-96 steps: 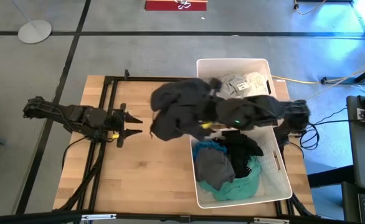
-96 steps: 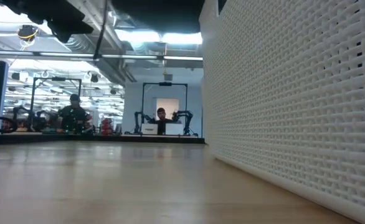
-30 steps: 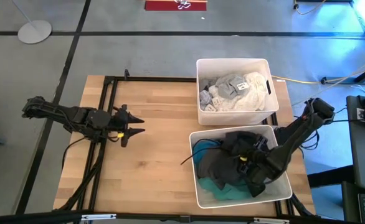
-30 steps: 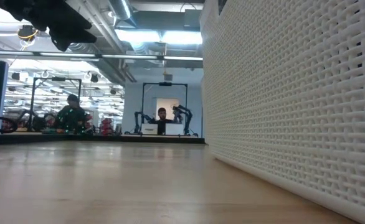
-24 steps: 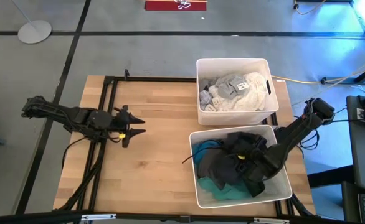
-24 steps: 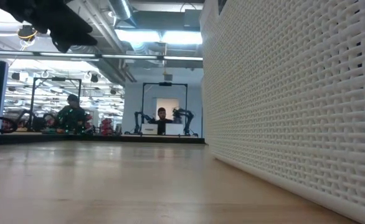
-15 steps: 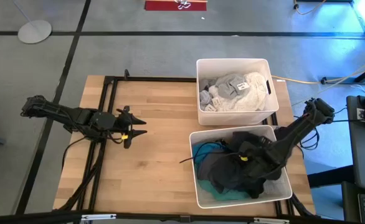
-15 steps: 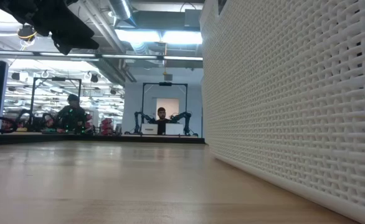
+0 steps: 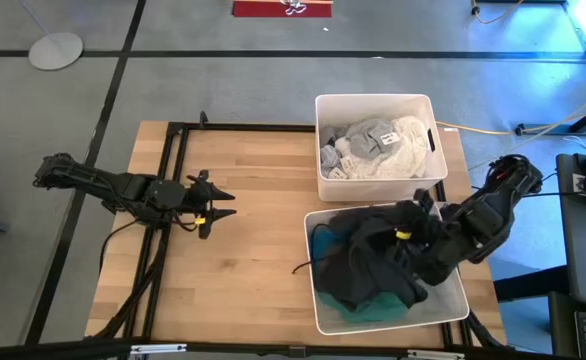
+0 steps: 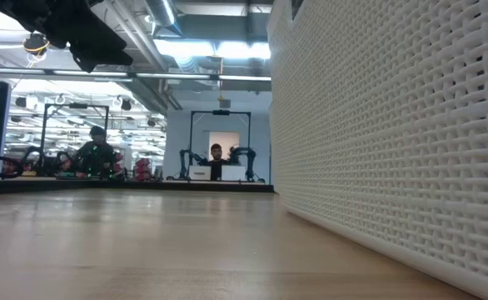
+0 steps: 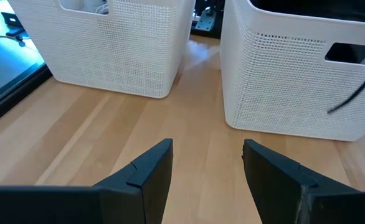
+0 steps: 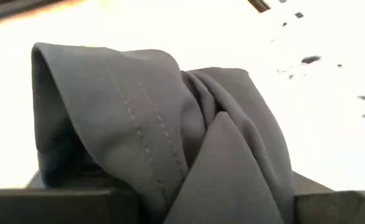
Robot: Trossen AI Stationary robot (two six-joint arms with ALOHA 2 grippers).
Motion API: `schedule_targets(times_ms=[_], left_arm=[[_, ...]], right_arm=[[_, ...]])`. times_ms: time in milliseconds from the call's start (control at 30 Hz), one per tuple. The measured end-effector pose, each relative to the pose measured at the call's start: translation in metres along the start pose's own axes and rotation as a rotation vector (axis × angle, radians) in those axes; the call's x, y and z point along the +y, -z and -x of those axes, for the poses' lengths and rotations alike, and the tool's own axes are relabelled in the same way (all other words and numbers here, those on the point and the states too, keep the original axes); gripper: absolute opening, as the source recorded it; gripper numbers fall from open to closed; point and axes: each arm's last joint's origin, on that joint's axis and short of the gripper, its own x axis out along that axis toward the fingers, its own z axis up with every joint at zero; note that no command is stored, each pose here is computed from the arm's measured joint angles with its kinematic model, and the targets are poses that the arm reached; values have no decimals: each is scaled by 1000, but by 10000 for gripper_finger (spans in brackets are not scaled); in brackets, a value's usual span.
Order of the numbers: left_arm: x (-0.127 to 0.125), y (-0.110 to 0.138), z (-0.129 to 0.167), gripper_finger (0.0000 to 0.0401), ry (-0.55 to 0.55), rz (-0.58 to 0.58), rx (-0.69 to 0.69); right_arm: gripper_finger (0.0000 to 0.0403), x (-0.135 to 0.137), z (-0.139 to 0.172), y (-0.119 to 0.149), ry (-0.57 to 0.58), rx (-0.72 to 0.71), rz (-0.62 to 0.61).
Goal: Sort clothes
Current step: Put the black pants into the bottom white laundry bin
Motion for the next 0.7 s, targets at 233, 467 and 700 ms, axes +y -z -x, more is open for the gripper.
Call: schedule_targets(times_ms=[233,467,700], left_arm=[[0,0,0,182,0,0,2],[0,0,0,182,0,-3,2],[0,0,0,182,0,-1,1]], right_arm=[[151,2,-23,26,33,239,-16],[212,-2,-42,58,106,605,-153],[257,-9,-32,45,-12,987,-357]])
